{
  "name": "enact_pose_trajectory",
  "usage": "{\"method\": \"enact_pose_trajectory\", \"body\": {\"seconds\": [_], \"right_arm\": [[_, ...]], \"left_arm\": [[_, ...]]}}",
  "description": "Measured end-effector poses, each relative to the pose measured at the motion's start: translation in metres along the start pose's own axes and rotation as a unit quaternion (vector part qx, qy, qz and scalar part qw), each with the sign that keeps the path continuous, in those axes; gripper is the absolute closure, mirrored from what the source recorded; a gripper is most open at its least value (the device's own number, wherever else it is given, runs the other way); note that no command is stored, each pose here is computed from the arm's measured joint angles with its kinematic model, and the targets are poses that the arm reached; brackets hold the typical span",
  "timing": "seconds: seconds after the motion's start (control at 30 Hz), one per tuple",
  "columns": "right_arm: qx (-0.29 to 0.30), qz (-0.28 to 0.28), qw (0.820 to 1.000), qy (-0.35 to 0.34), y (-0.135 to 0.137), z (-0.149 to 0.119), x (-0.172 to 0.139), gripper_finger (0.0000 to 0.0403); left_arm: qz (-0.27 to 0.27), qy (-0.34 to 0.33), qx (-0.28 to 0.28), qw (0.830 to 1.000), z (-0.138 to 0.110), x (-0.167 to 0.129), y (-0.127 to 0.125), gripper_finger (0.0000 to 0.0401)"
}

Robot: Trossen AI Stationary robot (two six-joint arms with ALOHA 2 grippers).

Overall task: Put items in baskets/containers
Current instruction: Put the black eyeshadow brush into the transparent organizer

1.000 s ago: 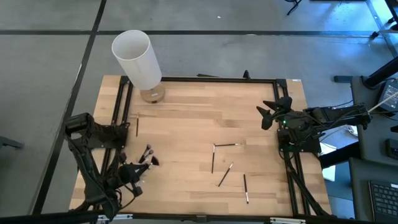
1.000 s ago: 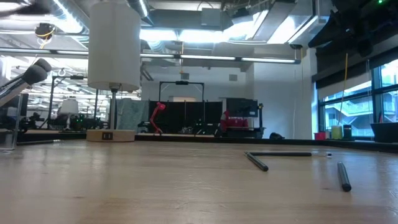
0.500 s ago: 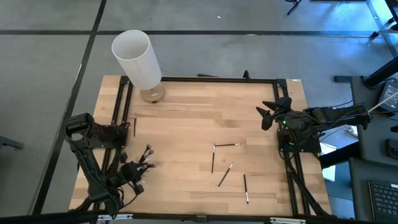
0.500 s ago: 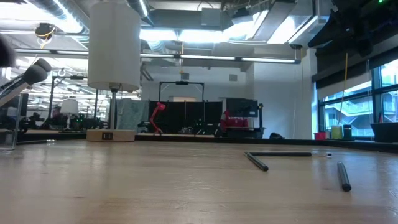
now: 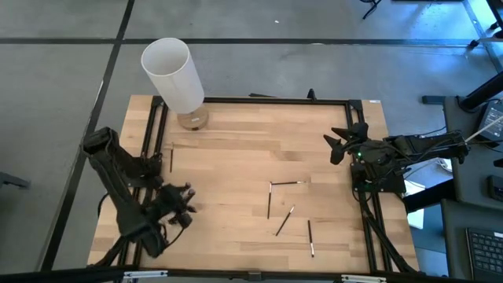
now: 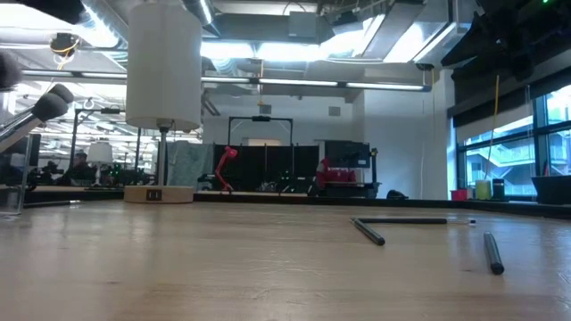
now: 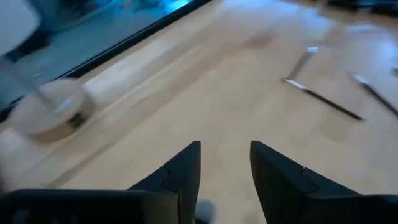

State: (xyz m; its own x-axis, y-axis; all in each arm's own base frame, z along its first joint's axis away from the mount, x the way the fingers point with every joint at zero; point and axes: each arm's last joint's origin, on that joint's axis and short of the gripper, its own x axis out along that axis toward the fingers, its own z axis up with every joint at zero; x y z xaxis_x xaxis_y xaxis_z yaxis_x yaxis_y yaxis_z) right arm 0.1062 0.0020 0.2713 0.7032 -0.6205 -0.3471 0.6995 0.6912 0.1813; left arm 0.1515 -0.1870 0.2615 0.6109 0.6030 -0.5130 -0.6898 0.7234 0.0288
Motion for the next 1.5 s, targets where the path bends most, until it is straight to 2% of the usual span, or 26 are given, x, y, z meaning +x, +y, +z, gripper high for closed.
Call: {"method": "enact_pose_trajectory", "body": {"seconds": [0.13, 0.23, 0.37, 0.47, 0.6, 0.67, 0.77, 0.93, 1.07, 1.5], "right_arm": [[-0.004, -0.001, 1.000, 0.002, 0.001, -0.001, 0.001, 0.0173], [-0.008, -0.002, 1.000, 0.004, 0.002, -0.001, 0.002, 0.0173], [-0.008, -0.002, 1.000, 0.004, 0.002, -0.001, 0.002, 0.0173], [-0.009, -0.002, 1.000, 0.004, 0.002, -0.001, 0.002, 0.0173], [-0.019, -0.002, 1.000, 0.004, 0.002, -0.001, 0.002, 0.0173], [-0.020, -0.002, 1.000, 0.004, 0.002, -0.001, 0.002, 0.0173], [-0.024, -0.002, 1.000, 0.004, 0.002, -0.001, 0.002, 0.0173], [-0.029, -0.002, 1.000, 0.004, 0.002, -0.001, 0.002, 0.0173], [-0.029, 0.003, 1.000, 0.007, 0.002, -0.001, 0.002, 0.0173], [-0.043, 0.005, 0.999, 0.009, 0.002, -0.001, 0.002, 0.0173]], "left_arm": [[0.068, 0.078, -0.061, 0.993, 0.029, 0.021, 0.016, 0.0256], [0.128, 0.134, -0.096, 0.978, 0.044, 0.044, 0.033, 0.0250], [0.202, 0.170, -0.118, 0.957, 0.055, 0.076, 0.059, 0.0249], [0.258, 0.215, -0.115, 0.935, 0.056, 0.099, 0.080, 0.0252], [0.311, 0.304, -0.105, 0.895, 0.048, 0.123, 0.106, 0.0257], [0.317, 0.340, -0.102, 0.879, 0.042, 0.132, 0.116, 0.0260], [0.303, 0.372, -0.104, 0.871, 0.034, 0.146, 0.125, 0.0260], [0.263, 0.381, -0.116, 0.879, 0.024, 0.167, 0.131, 0.0261], [0.242, 0.396, -0.110, 0.879, 0.014, 0.174, 0.134, 0.0262], [0.292, 0.424, -0.114, 0.850, -0.016, 0.186, 0.161, 0.0262]]}}
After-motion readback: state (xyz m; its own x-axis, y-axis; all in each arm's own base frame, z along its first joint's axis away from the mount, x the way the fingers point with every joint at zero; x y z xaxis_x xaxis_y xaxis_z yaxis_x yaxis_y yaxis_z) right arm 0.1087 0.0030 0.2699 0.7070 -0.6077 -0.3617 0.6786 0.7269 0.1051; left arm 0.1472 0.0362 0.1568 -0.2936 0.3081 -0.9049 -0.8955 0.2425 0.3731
